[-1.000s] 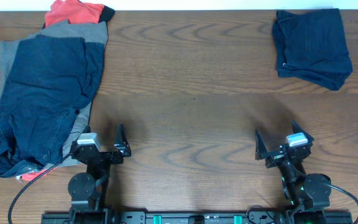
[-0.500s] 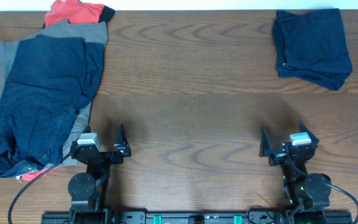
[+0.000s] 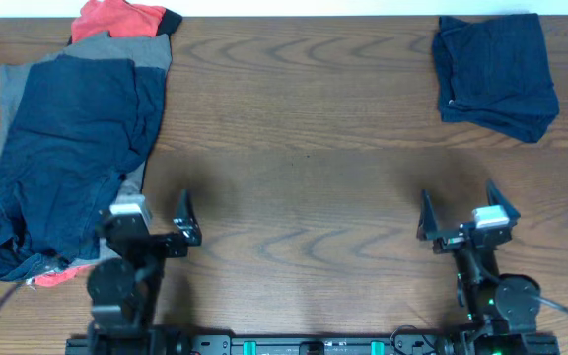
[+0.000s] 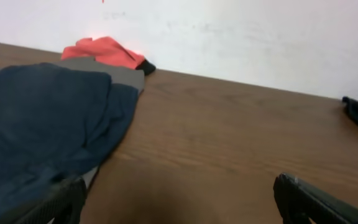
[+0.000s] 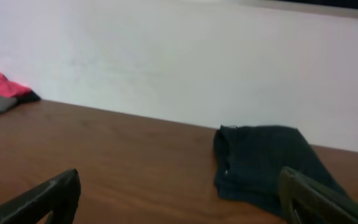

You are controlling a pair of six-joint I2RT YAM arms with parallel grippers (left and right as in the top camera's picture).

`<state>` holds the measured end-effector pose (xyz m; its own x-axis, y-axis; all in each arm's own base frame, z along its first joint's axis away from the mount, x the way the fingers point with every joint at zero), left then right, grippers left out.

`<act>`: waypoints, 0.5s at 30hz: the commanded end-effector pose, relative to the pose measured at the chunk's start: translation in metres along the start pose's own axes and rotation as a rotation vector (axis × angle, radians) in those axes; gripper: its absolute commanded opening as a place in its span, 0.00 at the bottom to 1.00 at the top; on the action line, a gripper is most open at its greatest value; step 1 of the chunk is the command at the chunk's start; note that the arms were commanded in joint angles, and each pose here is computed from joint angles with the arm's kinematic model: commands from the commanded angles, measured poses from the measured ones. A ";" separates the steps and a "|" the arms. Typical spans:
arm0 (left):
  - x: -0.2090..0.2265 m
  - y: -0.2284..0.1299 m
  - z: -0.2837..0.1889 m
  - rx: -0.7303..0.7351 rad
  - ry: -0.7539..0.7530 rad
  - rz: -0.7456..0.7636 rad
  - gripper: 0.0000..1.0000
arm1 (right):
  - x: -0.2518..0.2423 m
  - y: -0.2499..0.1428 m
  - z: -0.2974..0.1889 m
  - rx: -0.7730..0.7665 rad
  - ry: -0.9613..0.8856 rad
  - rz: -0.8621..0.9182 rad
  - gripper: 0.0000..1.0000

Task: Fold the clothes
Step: 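Reach the left gripper to the navy shorts on the pile and grasp them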

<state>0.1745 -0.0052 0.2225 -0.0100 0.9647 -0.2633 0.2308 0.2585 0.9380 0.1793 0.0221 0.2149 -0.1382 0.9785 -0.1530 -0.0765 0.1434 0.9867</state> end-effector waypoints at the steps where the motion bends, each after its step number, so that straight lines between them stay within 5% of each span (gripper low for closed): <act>1: -0.009 0.032 0.003 0.048 0.004 0.024 0.98 | 0.001 0.035 0.008 -0.020 0.052 0.008 0.99; 8: -0.021 0.081 0.022 0.258 0.047 0.082 0.98 | 0.006 0.068 0.055 0.093 0.196 0.026 0.99; 15: -0.029 0.117 0.040 0.464 0.053 0.229 0.98 | 0.020 0.054 0.125 0.378 0.395 0.106 0.99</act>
<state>0.2308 -0.0052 0.3130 -0.0293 0.9930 -0.1142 0.6419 0.1063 0.7594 0.2773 0.0528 0.2724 -0.3860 0.9205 -0.0600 0.2496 0.1669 0.9539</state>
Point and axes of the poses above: each gripper's point midway between its finger pads, its own z axis out along the fingers, its own x axis along the line the jaws close on, y = z × x, the point moved 7 cm from there along -z, back along the fingers, and after that the axes turned 4 degrees about -z, right-handed, at the moved point
